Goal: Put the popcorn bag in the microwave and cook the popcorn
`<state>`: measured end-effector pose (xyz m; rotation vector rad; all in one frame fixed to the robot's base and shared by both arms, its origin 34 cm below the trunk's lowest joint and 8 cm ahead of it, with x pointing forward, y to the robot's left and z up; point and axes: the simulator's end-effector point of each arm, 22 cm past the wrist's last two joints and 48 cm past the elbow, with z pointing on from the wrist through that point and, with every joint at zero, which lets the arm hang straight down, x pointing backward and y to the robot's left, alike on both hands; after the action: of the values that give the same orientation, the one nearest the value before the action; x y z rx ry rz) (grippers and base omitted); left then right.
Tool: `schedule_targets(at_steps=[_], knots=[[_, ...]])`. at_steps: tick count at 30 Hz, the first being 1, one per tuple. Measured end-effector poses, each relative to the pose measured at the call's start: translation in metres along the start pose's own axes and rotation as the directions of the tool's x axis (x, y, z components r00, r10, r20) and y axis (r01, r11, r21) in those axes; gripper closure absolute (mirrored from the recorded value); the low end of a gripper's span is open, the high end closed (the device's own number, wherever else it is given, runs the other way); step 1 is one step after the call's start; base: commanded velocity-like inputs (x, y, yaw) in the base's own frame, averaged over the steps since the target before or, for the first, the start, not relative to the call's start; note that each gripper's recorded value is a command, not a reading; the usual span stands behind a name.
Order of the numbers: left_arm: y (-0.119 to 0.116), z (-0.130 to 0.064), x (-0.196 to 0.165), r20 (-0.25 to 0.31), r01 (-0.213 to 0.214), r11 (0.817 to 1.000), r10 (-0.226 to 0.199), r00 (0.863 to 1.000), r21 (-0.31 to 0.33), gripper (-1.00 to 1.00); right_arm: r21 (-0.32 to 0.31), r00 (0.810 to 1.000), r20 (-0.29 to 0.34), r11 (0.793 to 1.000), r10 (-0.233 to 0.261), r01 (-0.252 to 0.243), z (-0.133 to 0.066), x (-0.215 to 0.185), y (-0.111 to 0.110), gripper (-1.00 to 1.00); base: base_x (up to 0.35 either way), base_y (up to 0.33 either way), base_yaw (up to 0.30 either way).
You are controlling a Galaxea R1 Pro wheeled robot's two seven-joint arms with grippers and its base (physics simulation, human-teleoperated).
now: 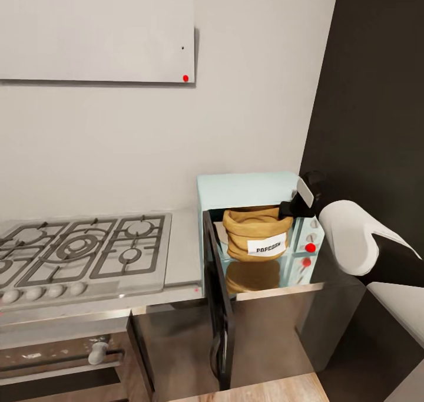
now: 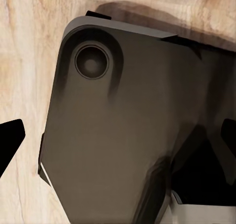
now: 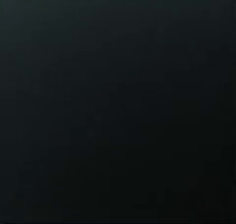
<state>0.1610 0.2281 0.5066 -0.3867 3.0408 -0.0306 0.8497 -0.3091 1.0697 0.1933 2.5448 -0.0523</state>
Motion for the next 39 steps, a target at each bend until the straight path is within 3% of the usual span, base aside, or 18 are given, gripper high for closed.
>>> schedule_targets(at_steps=[1,2,3,17,21,22,29,34,37,39], knots=[[0.0,0.0,0.0,0.0,0.0,1.0,0.0,1.0,0.0,-1.0,0.0,1.0,0.0,1.0,0.0,0.0,0.0,0.0,0.0,1.0,0.0,0.0,0.0],[0.0,0.0,0.0,0.0,0.0,1.0,0.0,1.0,0.0,-1.0,0.0,1.0,0.0,1.0,0.0,0.0,0.0,0.0,0.0,-1.0,0.0,0.0,0.0],[0.0,0.0,0.0,-0.001,0.0,1.0,0.0,1.0,0.0,-1.0,0.055,0.999,0.004,0.997,-0.05,0.05,0.0,-0.002,-0.003,-1.0,0.0,0.0,0.0],[0.0,0.0,0.001,-0.002,-0.009,1.0,0.009,1.0,0.0,-1.0,0.044,0.999,0.004,0.998,-0.044,0.043,0.0,-0.002,-0.002,-1.0,-0.007,0.0,0.0],[0.0,0.001,0.0,-0.004,0.001,1.0,-0.001,1.0,-0.001,-1.0,-0.003,1.0,-0.001,1.0,-0.019,0.019,0.004,0.0,0.011,-1.0,-0.277,0.0,0.0],[0.0,0.001,0.0,-0.005,0.001,1.0,-0.001,1.0,-0.001,-1.0,-0.009,0.999,-0.035,1.0,-0.029,0.029,0.012,0.012,0.015,-1.0,-0.34,0.0,0.0],[0.0,0.001,0.0,-0.005,-0.002,1.0,0.002,1.0,-0.001,-1.0,-0.01,0.999,-0.032,1.0,-0.026,0.026,0.011,0.01,0.014,-1.0,-0.315,0.0,0.0],[0.0,0.001,0.0,-0.004,-0.002,1.0,0.002,1.0,-0.001,-1.0,0.029,0.991,0.134,0.999,0.019,-0.023,-0.029,-0.046,-0.01,-1.0,-0.288,0.0,0.0],[0.0,0.001,0.0,-0.004,-0.002,1.0,0.002,1.0,-0.001,-1.0,0.037,0.977,0.209,0.998,0.043,-0.052,-0.051,-0.069,-0.021,-1.0,-0.273,0.0,0.0],[0.0,0.001,0.0,-0.004,-0.002,1.0,0.002,1.0,-0.001,-1.0,0.04,0.974,0.222,0.998,0.046,-0.056,-0.054,-0.072,-0.023,-1.0,-0.27,0.0,0.0]])
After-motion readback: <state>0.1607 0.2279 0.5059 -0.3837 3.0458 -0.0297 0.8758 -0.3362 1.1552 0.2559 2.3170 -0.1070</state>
